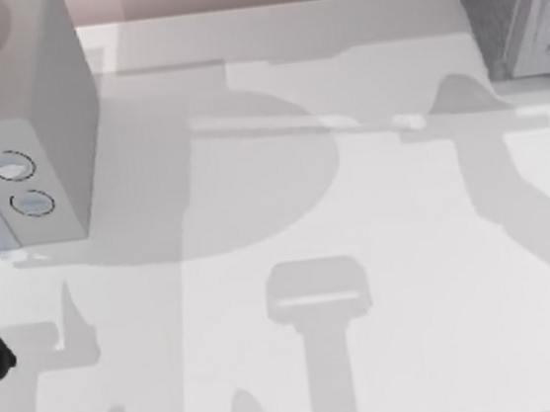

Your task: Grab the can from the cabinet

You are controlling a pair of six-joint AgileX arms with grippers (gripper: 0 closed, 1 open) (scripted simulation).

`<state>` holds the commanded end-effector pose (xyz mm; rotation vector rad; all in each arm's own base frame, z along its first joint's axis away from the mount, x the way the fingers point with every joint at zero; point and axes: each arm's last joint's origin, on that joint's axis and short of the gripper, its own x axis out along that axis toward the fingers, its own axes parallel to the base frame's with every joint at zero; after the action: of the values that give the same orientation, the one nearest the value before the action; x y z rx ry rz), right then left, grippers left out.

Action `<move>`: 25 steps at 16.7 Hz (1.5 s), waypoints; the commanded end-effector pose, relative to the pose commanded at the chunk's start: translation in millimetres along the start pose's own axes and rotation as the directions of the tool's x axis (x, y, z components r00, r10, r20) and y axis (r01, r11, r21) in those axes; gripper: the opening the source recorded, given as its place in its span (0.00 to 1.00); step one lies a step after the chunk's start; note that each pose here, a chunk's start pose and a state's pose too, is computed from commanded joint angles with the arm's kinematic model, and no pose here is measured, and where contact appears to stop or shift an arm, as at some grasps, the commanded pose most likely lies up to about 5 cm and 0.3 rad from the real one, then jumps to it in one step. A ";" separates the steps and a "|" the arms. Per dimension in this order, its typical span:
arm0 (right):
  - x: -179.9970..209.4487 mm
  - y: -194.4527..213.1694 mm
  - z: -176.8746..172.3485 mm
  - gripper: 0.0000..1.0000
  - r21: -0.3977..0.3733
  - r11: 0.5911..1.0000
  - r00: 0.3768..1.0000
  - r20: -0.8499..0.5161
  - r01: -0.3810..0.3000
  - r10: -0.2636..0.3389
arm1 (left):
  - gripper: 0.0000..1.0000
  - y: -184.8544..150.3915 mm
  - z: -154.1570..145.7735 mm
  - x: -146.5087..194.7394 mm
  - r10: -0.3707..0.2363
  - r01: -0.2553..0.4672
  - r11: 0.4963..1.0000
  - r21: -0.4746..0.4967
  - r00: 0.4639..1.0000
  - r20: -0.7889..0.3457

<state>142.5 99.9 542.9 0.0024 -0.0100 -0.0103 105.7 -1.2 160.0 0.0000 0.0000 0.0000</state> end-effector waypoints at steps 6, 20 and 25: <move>0.4 -0.8 -1.9 0.00 -0.001 1.000 1.000 -0.002 0.002 -0.002 | 1.00 0.0 0.0 0.0 0.000 0.000 1.000 0.000 1.000 0.000; -27.0 -71.3 -190.0 0.00 -0.019 1.000 0.998 -0.059 -0.004 0.002 | 1.00 0.0 0.0 0.0 0.000 0.000 1.000 0.000 1.000 0.000; -38.5 -91.0 -297.8 0.00 -0.007 1.000 0.999 -0.050 -0.001 0.001 | 1.00 0.0 0.0 0.0 0.000 0.000 1.000 0.000 1.000 0.000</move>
<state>106.1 10.0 244.6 -0.0045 0.0403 -0.0092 105.7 -1.2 160.0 0.0000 0.0000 0.0000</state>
